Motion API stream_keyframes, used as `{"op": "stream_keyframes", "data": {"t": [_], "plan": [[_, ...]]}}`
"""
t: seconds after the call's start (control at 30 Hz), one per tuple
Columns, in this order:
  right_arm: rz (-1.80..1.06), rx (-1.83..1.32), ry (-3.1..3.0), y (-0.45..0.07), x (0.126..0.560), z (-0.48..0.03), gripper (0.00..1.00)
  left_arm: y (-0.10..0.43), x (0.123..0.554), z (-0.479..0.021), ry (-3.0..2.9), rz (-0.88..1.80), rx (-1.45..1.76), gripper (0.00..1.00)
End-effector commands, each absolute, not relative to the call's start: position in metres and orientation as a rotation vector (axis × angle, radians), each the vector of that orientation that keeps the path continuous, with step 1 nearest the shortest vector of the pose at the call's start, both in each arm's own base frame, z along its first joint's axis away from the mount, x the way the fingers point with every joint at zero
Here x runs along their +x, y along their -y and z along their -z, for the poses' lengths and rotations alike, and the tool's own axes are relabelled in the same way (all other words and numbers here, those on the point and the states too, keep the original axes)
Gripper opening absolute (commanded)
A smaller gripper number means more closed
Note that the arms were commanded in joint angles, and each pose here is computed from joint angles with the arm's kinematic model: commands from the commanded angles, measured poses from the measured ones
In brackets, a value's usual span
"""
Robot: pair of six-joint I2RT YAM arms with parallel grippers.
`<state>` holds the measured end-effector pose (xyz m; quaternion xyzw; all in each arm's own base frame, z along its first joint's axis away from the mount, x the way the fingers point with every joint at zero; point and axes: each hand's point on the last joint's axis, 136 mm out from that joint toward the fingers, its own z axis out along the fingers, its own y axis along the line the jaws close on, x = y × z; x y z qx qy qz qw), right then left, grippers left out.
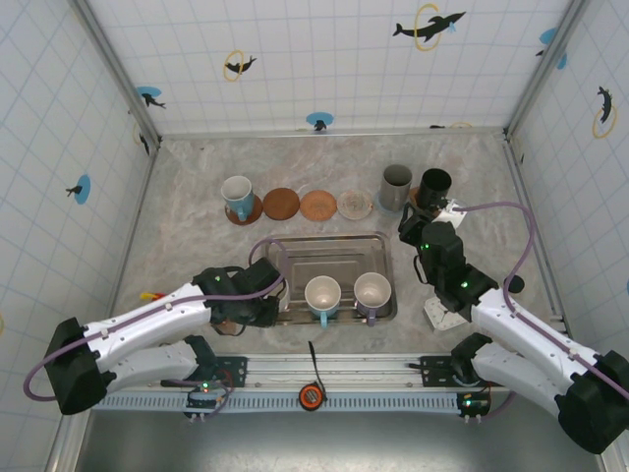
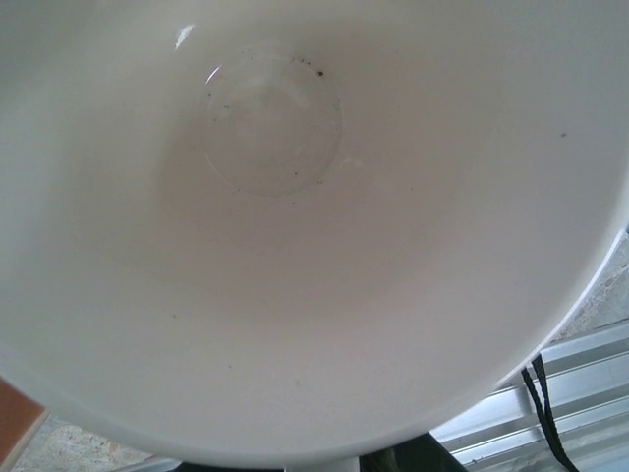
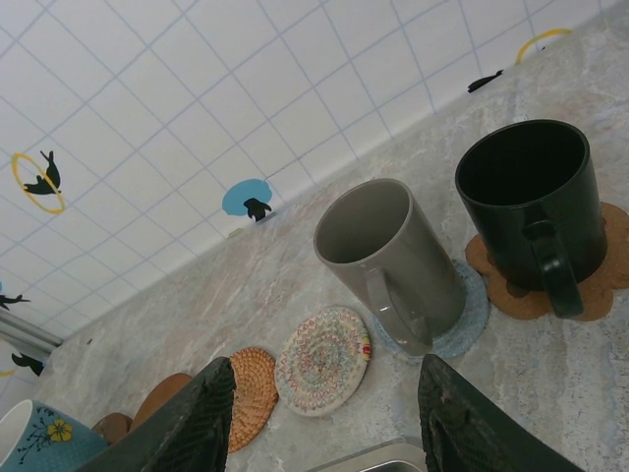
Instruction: Place the cup by the coaster
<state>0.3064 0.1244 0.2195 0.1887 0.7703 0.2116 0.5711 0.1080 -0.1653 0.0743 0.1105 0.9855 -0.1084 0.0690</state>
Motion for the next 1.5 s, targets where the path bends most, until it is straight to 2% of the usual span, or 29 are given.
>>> {"op": "stream_keyframes", "data": {"t": [0.0,0.13,1.47], "plan": [[-0.516,0.466,-1.768,-0.122,0.308,-0.224,0.52,0.165,0.111,-0.074,-2.952,0.301,0.33,0.11],[-0.515,0.469,-1.767,-0.121,0.308,-0.224,0.52,0.166,0.113,-0.077,-2.941,0.288,0.335,0.0],[-0.523,0.485,-1.763,-0.111,0.306,-0.223,0.52,0.199,0.176,-0.115,-2.75,0.096,0.415,0.0]]}}
